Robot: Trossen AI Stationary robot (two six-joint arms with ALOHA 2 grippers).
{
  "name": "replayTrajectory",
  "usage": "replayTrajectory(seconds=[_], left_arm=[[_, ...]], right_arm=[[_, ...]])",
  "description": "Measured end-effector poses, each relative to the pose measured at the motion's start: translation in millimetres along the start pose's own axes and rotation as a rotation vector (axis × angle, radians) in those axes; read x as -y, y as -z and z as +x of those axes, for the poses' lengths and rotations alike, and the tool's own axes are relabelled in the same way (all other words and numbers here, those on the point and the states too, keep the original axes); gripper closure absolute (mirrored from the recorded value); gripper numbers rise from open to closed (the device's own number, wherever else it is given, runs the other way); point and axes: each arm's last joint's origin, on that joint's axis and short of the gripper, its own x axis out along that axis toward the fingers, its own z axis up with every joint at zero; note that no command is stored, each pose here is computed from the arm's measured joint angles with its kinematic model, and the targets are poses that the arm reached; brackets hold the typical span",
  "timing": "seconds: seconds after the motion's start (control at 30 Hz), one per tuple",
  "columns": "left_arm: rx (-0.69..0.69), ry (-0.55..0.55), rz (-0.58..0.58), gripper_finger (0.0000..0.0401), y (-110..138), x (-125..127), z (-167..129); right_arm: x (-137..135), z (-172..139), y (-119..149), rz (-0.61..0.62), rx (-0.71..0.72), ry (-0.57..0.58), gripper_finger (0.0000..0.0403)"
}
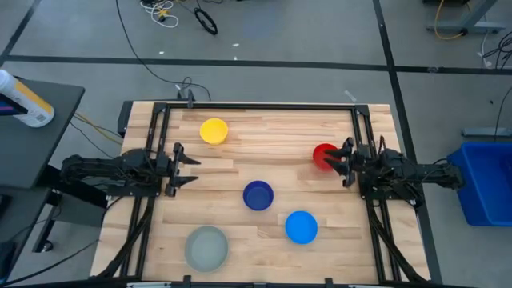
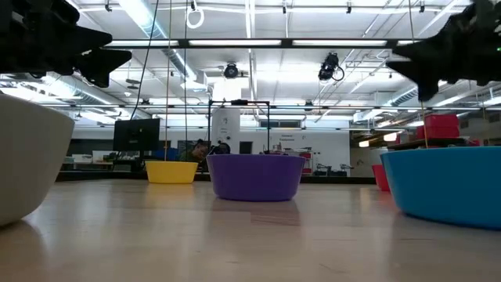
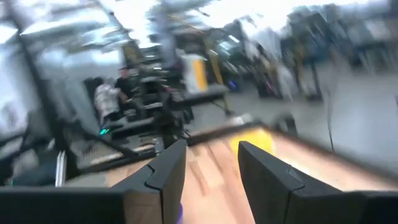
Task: Nest bowls inside each other
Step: Stack the dark blue bowl on the white bowl
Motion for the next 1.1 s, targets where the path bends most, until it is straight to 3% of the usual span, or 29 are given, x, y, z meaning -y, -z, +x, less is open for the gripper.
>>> replayTrajectory(seconds=[0.1, 0.23, 0.47, 0.6, 0.8, 0.97, 1.1], left_arm=[[-0.001, -0.001, 0.013, 0.0151, 0.1, -0.1, 0.0], [-0.004, -0.002, 0.036, 0.0151, 0.3, -0.1, 0.0], [-0.063, -0.052, 0.051, 0.0151, 6.0, -1.6, 0.1], [-0.098, -0.082, 0.051, 0.0152, 9.1, -2.5, 0.7], [-0.126, -0.097, 0.052, 0.0152, 11.5, -2.9, 2.3], [-0.137, -0.111, 0.029, 0.0152, 12.5, -3.2, 3.0], [-0.136, -0.111, 0.02, 0.0152, 12.4, -3.3, 3.0]], right_arm=[[2.9, 0.8, 11.3, 0.07, -0.115, 0.039, 0.0248], [-2.0, 7.6, 22.3, 0.07, -0.273, -0.11, 0.0245], [-8.2, 34.5, 29.3, 0.05, -0.482, -0.06, 0.0245], [-23.0, 74.4, 20.2, -0.041, -0.6, -0.066, 0.0245], [-53.4, 158.5, 19.0, -0.19, -0.819, -0.148, 0.0246], [-66.6, 210.1, 39.6, -0.154, -1.015, -0.237, 0.0249], [-73.8, 229.7, 53.6, -0.137, -1.091, -0.253, 0.025]])
